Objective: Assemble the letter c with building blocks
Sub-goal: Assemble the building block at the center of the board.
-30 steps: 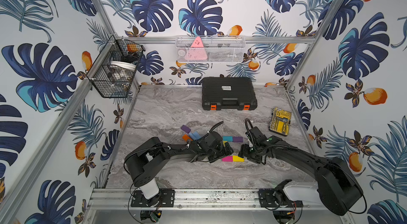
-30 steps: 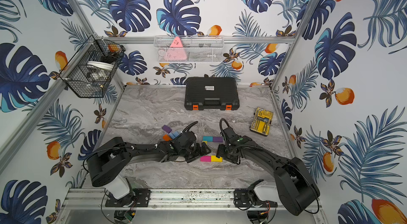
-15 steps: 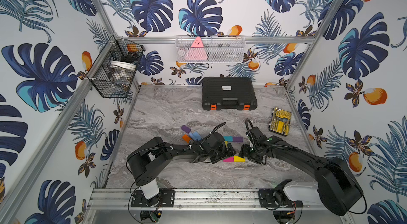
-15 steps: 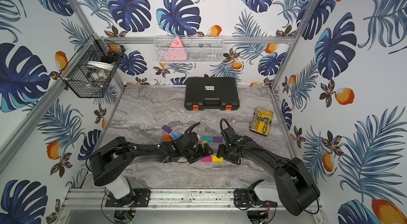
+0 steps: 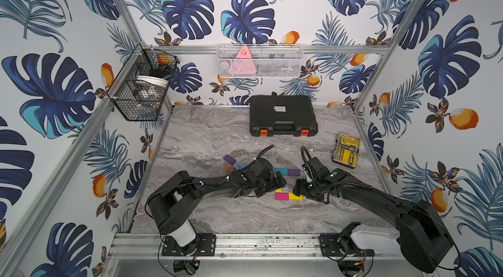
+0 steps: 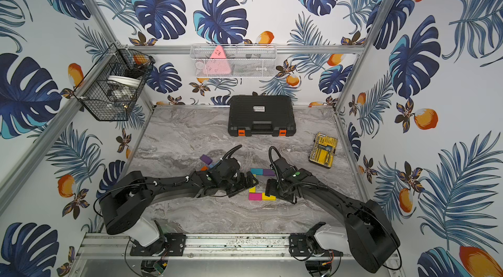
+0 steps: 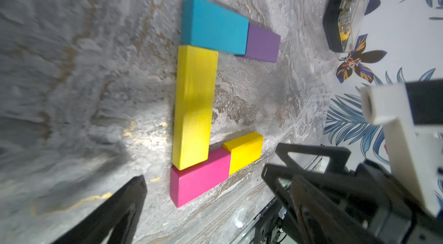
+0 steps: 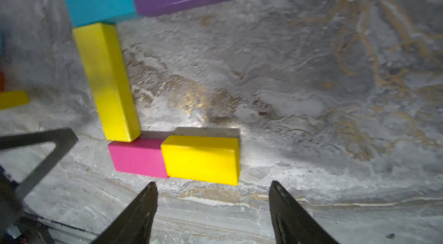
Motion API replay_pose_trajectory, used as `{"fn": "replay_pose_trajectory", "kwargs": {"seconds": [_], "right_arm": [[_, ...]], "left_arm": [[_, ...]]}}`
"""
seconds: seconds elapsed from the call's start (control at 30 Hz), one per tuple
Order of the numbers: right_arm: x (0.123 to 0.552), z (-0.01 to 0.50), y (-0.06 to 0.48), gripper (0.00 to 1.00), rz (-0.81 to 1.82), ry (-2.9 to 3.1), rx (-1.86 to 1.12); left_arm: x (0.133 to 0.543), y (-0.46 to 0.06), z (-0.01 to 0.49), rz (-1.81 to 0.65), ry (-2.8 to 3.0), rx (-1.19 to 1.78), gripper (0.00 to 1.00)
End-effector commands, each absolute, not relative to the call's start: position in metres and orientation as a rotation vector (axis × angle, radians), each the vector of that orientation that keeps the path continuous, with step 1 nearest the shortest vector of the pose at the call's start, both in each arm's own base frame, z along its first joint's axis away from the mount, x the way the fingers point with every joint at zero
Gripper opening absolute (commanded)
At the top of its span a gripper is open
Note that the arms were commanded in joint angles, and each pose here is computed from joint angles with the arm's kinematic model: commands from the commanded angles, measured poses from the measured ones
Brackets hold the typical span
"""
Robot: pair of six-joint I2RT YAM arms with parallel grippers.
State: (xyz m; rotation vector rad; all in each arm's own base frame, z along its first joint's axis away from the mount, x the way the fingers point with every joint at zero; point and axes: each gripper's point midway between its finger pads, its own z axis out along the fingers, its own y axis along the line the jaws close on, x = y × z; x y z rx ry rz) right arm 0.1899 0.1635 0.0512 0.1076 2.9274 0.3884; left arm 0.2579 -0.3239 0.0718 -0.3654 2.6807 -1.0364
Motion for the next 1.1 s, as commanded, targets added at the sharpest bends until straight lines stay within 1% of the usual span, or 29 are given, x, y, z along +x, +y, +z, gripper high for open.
{"fn": "replay_pose_trajectory", "kwargs": {"seconds": [0.0,0.13,0.23,0.47,0.77,1.07], "right_arm": [[0.182,0.053,0.158,0.78,0.198,2.913,-0.013],[0.172,0.047,0.165,0.82,0.068,2.894,-0.119],[0.167,0.044,0.171,0.85,0.021,2.876,-0.185],[0.165,0.042,0.188,0.90,-0.071,2.835,-0.300],[0.172,0.036,0.194,0.92,-0.148,2.820,-0.329],[0.174,0.032,0.199,0.92,-0.146,2.826,-0.336]], "left_arm": [[0.271,-0.304,0.077,-0.997,2.666,-0.378,0.99],[0.293,-0.272,0.090,-0.981,2.625,-0.438,0.99],[0.305,-0.253,0.097,-0.977,2.603,-0.476,0.99],[0.317,-0.223,0.103,-0.976,2.567,-0.556,0.99],[0.319,-0.212,0.103,-0.984,2.552,-0.590,0.99],[0.318,-0.212,0.102,-0.996,2.548,-0.595,0.99]]}}
